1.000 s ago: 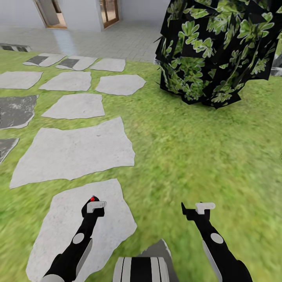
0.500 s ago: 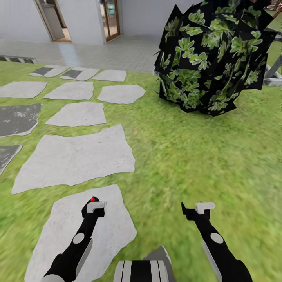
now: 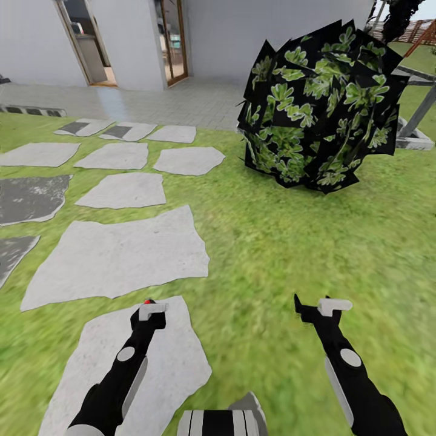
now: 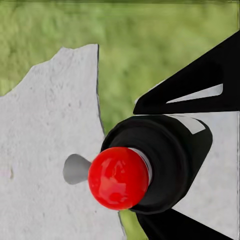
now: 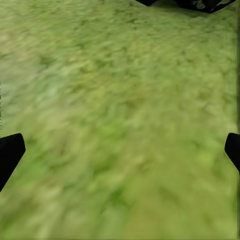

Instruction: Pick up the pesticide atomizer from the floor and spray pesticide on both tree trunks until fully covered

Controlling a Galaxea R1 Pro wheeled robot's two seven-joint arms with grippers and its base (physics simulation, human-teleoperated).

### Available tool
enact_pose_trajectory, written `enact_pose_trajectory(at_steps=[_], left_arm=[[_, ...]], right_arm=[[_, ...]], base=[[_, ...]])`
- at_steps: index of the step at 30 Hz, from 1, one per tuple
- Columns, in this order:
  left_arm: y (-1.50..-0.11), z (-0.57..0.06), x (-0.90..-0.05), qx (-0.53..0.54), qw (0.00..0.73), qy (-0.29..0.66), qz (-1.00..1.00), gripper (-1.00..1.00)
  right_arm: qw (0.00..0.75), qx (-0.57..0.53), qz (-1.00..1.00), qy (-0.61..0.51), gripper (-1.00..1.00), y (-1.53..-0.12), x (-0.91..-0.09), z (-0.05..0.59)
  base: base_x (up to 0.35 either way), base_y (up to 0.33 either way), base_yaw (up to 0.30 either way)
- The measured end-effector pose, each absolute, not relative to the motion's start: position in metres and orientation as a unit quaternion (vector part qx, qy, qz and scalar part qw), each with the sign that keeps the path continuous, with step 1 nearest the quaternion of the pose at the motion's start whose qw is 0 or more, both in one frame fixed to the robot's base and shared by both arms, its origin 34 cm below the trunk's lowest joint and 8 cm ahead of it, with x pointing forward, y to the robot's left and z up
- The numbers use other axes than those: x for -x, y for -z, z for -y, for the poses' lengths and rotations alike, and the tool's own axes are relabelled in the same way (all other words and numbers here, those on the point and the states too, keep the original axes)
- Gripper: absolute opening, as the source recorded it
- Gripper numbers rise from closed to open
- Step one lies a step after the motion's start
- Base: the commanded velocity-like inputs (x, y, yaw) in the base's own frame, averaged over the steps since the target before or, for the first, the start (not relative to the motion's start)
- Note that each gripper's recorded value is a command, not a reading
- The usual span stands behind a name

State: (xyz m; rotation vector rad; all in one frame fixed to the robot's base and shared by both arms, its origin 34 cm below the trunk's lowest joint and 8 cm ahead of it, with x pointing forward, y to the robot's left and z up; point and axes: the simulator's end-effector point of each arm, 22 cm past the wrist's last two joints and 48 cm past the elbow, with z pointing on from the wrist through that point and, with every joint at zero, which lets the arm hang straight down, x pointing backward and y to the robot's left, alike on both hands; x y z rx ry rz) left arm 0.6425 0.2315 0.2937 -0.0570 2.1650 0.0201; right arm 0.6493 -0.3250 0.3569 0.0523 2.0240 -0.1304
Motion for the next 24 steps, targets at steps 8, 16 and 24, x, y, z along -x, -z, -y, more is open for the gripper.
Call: enact_pose_trajectory(at_steps=[8,16,24], left_arm=[[-0.297,-0.228,-0.63,0.018,0.446,-0.007,-0.895,-1.0],[-0.318,-0.231,-0.634,0.016,0.447,-0.01,-0.894,-1.0],[-0.353,-0.231,-0.645,0.011,0.45,-0.01,-0.893,-1.0]], right_arm=[[0.534,-0.022,-0.844,0.052,1.0,-0.382,-0.655,0.323],[0.54,-0.018,-0.84,0.047,1.0,-0.407,-0.663,0.315],[0.593,-0.001,-0.804,0.046,1.0,-0.479,-0.689,0.306]], base=[[0.0,0.0,0.0],[0.0,0.0,0.0],[0.0,0.0,0.0]])
